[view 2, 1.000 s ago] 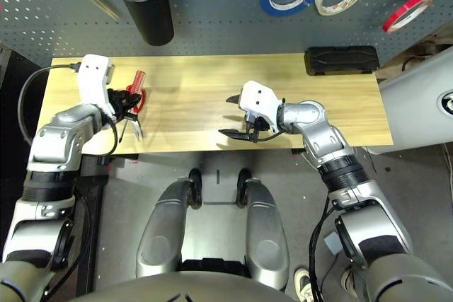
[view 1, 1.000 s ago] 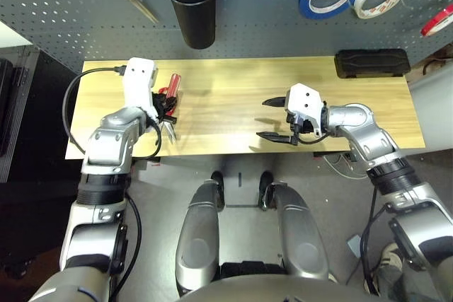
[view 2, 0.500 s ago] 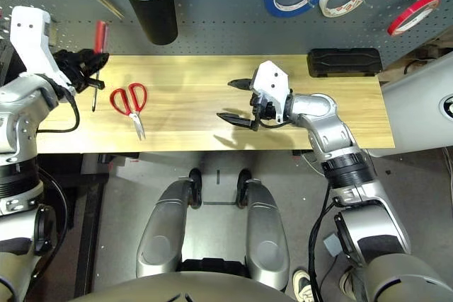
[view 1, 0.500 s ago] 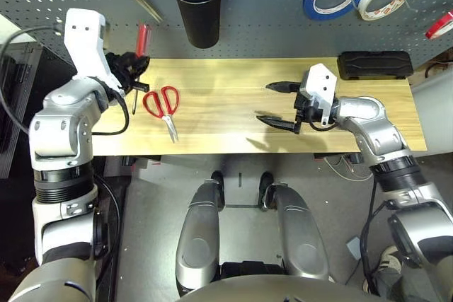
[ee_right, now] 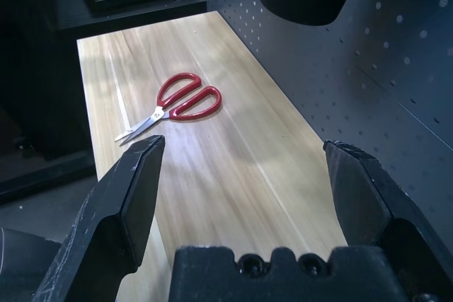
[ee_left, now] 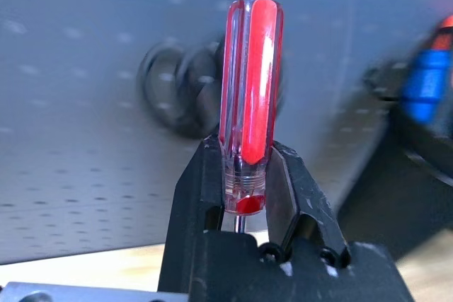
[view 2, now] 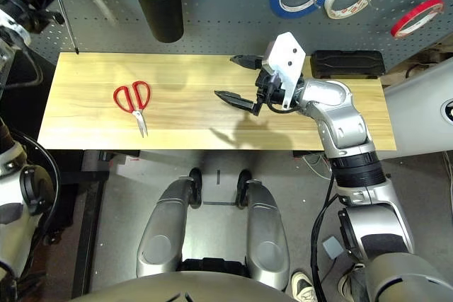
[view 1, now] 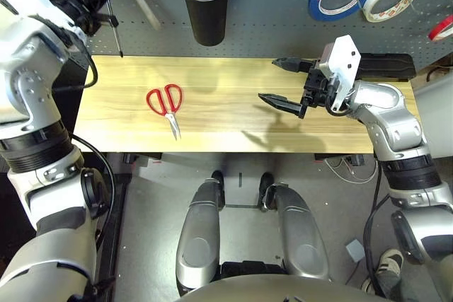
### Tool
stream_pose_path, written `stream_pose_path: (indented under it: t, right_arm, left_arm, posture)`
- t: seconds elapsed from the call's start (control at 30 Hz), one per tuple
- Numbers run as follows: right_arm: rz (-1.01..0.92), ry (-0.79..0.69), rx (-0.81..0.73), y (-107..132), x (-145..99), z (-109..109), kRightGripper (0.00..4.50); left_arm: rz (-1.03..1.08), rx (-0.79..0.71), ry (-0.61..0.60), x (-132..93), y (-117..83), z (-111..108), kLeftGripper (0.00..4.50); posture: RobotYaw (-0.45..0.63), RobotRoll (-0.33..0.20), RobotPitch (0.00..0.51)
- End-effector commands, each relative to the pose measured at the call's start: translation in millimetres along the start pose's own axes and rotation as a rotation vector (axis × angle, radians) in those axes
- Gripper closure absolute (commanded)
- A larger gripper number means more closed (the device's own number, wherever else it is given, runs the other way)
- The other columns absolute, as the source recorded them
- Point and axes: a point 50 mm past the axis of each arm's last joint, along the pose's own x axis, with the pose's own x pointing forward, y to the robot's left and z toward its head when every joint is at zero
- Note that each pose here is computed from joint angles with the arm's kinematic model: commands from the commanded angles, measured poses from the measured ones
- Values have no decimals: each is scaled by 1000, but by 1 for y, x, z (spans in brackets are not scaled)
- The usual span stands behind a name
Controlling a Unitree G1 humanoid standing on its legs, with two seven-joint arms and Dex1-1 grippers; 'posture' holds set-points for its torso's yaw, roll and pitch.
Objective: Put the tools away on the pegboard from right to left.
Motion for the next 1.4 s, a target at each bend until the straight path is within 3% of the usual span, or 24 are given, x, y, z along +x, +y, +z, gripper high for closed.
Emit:
stream_pose_path:
  t: [0.03,0.17,0.6,0.73,0.83,1.1,1.4]
  right_arm:
    - [-15,-6,9,-1,-5,1,0]
    - [-14,-7,14,-1,-2,0,0]
    - [-17,1,4,-5,-3,0,0]
    - [-16,6,4,-5,-4,-1,0]
    - [-12,11,2,-6,-4,-2,0]
    - [-15,21,-8,-9,-6,-3,0]
    - [-60,-42,-2,-18,-9,8,0]
  left_arm:
    - [-81,-11,35,-8,-11,0,3667]
    - [-32,1,108,-18,-2,-23,3667]
    - [-95,40,125,-46,-6,-11,3667]
    - [-55,47,57,-51,3,4,3667]
    - [-88,26,-20,-50,0,19,3667]
    - [-275,-70,-172,-38,-32,52,3667]
    - [-264,-75,-311,-9,-53,60,3667]
  posture:
    - [45,0,290]
    - [50,0,291]
    - [62,0,285]
    - [67,0,283]
    - [69,0,275]
    - [67,0,272]
    - [56,0,278]
